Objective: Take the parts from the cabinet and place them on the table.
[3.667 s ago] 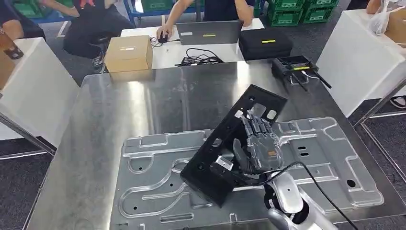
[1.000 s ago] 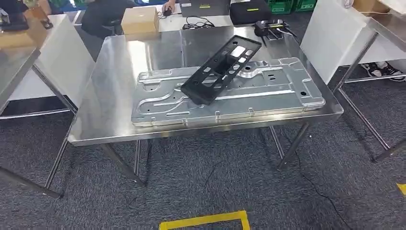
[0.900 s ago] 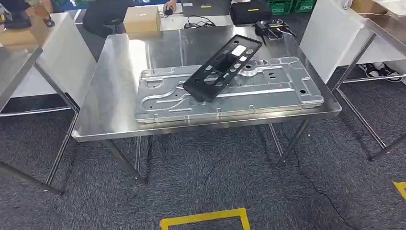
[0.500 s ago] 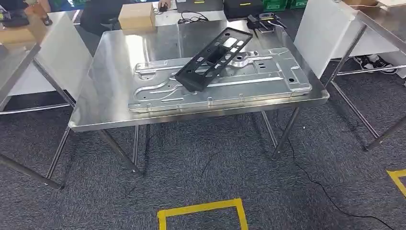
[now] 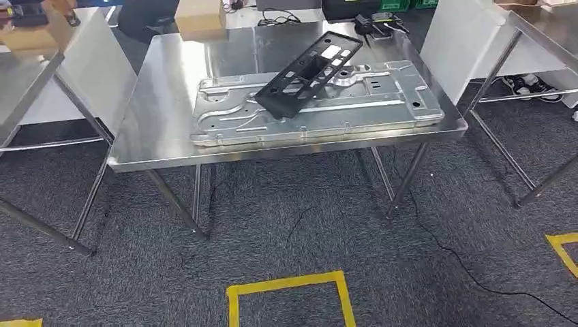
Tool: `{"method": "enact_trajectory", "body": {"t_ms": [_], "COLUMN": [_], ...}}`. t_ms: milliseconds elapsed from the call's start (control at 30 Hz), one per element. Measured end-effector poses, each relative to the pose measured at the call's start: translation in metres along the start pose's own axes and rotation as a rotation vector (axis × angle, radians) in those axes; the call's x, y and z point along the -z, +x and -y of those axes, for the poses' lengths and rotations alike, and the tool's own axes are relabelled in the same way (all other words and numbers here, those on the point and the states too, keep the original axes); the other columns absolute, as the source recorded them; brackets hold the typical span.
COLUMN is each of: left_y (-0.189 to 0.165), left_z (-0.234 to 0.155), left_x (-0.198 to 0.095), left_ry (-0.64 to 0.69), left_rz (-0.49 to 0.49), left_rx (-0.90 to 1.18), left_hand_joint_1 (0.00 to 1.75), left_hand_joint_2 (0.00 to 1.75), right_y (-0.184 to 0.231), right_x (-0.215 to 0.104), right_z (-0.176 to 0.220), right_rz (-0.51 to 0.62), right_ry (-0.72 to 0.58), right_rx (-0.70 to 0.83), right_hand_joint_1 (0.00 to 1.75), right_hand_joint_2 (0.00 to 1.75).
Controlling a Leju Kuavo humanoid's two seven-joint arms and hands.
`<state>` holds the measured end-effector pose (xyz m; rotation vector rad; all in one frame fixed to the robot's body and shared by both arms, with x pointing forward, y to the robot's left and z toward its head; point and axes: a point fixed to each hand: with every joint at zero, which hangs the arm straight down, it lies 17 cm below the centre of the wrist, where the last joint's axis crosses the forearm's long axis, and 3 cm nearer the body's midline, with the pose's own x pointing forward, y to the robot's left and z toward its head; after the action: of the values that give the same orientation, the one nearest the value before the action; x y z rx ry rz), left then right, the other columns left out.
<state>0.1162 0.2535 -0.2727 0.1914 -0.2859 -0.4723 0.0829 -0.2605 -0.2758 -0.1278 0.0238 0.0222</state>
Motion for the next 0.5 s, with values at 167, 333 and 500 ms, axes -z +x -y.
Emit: {"method": "enact_trajectory", "body": {"t_ms": [167,333,500], "left_y": [-0.0017,-0.0011,-0.0028], "left_z": [0.0013,0.0019,0.0008], "left_x": [-0.0003,-0.0004,-0.0002], "left_ry": [-0.005,-0.007,-0.006], "left_rz": [-0.002,-0.002,-0.006], "left_rx": [-0.003,-0.004,-0.004], "left_hand_joint_1": [0.00,0.00,0.00], "left_hand_joint_2": [0.00,0.00,0.00], "right_y": [-0.0025,-0.0065,-0.0073], "right_x": [0.0005,0.0013,0.0006], "right_z": [0.0001,0.0002,-0.0041], "right_rz": [-0.004,-0.008,-0.011], "right_ry": [-0.002,-0.005,0.001], "right_rx": [-0.002,-0.003,-0.003], "right_hand_joint_1": [0.00,0.00,0.00], "right_hand_joint_2": [0.00,0.00,0.00]}}
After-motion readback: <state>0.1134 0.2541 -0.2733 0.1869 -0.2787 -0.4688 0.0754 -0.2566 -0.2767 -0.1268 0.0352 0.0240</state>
